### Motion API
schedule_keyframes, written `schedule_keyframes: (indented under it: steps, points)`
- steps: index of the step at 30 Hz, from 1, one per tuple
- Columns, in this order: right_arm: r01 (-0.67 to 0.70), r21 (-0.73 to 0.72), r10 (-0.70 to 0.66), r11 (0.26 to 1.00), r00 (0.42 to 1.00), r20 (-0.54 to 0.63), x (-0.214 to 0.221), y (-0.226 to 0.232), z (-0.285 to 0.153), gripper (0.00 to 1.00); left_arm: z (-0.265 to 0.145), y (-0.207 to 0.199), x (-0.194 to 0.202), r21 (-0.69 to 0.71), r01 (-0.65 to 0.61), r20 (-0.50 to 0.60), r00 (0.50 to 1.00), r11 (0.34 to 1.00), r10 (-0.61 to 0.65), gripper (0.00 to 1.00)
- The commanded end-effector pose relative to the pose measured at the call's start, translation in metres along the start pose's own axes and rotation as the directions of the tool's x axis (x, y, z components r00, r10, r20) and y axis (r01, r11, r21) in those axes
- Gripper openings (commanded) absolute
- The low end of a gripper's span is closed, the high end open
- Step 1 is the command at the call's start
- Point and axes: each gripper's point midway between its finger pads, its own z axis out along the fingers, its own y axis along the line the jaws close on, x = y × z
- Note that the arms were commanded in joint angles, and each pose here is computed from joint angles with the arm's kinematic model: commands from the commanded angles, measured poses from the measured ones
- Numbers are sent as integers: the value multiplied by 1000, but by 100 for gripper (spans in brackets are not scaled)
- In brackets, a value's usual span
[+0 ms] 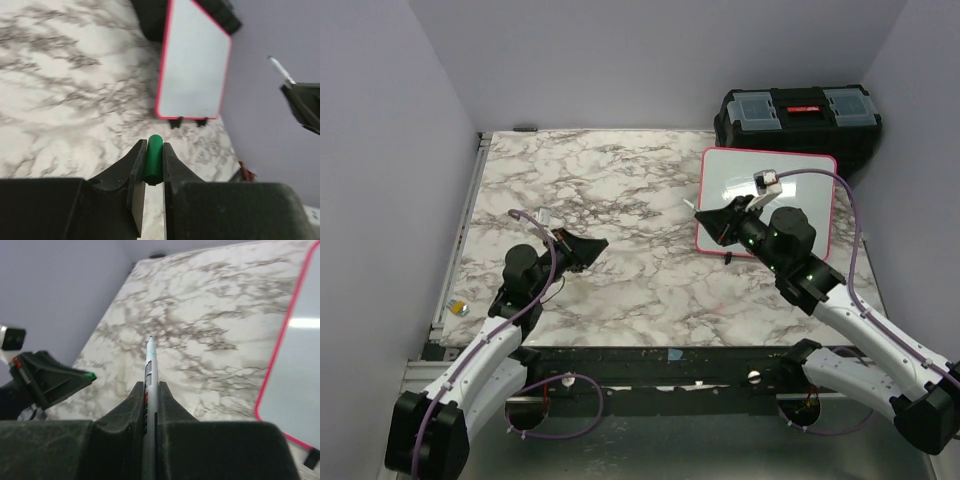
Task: Write a sentence on the whiteboard
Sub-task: Place the pen cap at the center of the board.
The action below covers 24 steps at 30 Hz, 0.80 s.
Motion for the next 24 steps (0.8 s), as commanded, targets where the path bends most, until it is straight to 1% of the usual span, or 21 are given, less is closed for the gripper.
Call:
schedule_keyframes:
  steps: [1,4,7,8,10,12,15,16,20,23,24]
  points:
    - [-29,289,-22,957,985,171,-20,-56,-10,1,-17,82,19,-411,-6,-21,1000,912,-2,3]
    - [-38,317,-32,948,977,211,-30,-60,-12,1,-20,101,35,-502,14,-50,998,865,-45,8]
    - [-33,363,-55,931,971,232,-38,-67,-14,1,-18,113,50,-579,0,-82,995,816,-57,11]
    - [-33,389,-66,921,969,237,-39,-72,-16,1,-18,118,55,-610,-7,-92,994,792,-63,11]
    - [-23,448,-99,894,964,247,-41,-84,-22,1,-16,124,62,-644,-22,-113,991,765,-67,11]
    - [-5,512,-142,859,959,247,-42,-97,-29,1,-14,128,66,-666,-21,-119,990,746,-78,15]
    - [11,609,-205,793,946,250,-46,-115,-45,1,-12,133,71,-682,-32,-133,988,731,-80,25]
    - [8,639,-223,769,940,256,-48,-121,-52,1,-13,134,72,-685,-36,-138,987,728,-81,31]
    - [-12,737,-286,676,917,277,-57,-139,-77,1,-13,136,74,-688,-52,-152,986,723,-74,50]
    - [-14,778,-315,628,910,271,-62,-150,-87,1,-12,134,73,-680,-60,-159,985,731,-67,61]
    - [-17,791,-322,612,908,269,-65,-154,-89,1,-10,132,71,-675,-60,-156,986,736,-63,62]
